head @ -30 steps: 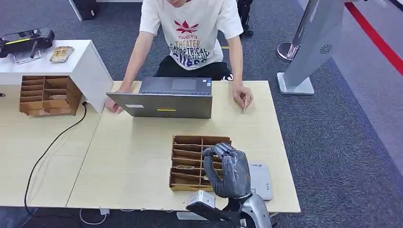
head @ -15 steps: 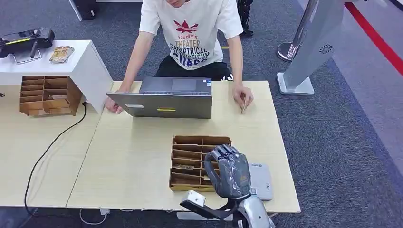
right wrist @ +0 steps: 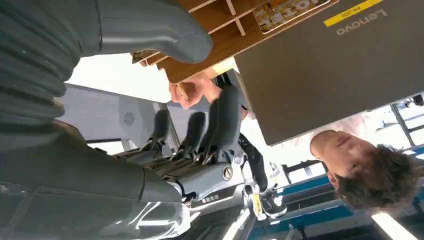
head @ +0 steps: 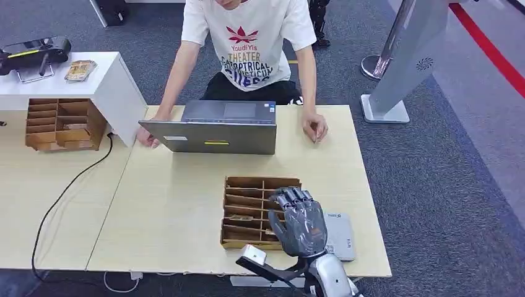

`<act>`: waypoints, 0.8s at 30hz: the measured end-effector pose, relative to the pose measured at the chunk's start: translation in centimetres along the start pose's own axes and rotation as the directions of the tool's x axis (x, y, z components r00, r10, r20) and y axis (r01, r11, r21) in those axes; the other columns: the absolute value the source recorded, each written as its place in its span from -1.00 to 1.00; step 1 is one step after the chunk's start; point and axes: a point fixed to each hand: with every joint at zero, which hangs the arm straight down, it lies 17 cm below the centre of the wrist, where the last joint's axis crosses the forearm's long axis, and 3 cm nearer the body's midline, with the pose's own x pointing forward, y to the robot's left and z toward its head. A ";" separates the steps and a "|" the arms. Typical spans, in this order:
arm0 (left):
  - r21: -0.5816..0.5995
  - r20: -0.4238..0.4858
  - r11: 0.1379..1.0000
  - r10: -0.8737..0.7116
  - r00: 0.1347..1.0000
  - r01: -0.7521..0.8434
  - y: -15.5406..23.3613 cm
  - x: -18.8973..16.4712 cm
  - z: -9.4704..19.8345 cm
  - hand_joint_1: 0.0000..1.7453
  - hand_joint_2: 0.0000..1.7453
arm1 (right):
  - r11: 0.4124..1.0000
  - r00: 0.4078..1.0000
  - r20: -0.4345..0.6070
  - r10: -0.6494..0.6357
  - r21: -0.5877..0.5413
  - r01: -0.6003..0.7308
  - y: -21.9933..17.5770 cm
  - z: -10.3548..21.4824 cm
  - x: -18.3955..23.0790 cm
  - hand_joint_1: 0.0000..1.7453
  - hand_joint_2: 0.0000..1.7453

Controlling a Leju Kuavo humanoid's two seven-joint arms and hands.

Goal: Pass the card to the sensor for recognition and then transmit it.

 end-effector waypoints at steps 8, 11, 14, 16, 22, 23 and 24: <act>-0.005 -0.001 1.000 0.008 1.000 -0.008 -0.1 0.0 0.0 -1.00 -1.00 | 1.000 1.000 -0.008 0.016 0.021 -0.016 0.6 0.0 -0.5 -0.08 1.00; -0.006 -0.001 1.000 0.008 1.000 -0.008 -0.1 0.0 0.0 -1.00 -1.00 | 0.999 1.000 -0.012 0.023 0.029 -0.022 0.9 0.0 -0.7 0.00 1.00; -0.006 -0.001 1.000 0.007 1.000 -0.007 -0.1 0.0 0.0 -1.00 -1.00 | 0.999 0.999 -0.015 0.034 0.036 -0.033 1.1 -0.1 -1.0 -0.02 1.00; -0.007 -0.001 1.000 0.007 1.000 -0.007 -0.1 0.0 0.0 -1.00 -1.00 | 0.999 0.999 -0.014 0.040 0.038 -0.039 1.1 -0.2 -1.2 0.06 1.00; -0.007 -0.002 1.000 0.001 1.000 -0.001 -0.1 -0.1 0.0 -1.00 -1.00 | 0.997 0.998 -0.015 0.063 0.048 -0.062 1.3 -0.7 -2.0 0.14 1.00; -0.007 -0.002 1.000 0.001 1.000 -0.001 -0.1 -0.1 0.0 -1.00 -1.00 | 0.997 0.998 -0.017 0.066 0.049 -0.065 1.3 -0.8 -2.2 0.12 1.00; -0.008 -0.002 1.000 0.000 1.000 0.000 -0.1 -0.1 0.0 -1.00 -1.00 | 0.996 0.997 -0.018 0.069 0.050 -0.068 1.3 -0.9 -2.4 0.06 1.00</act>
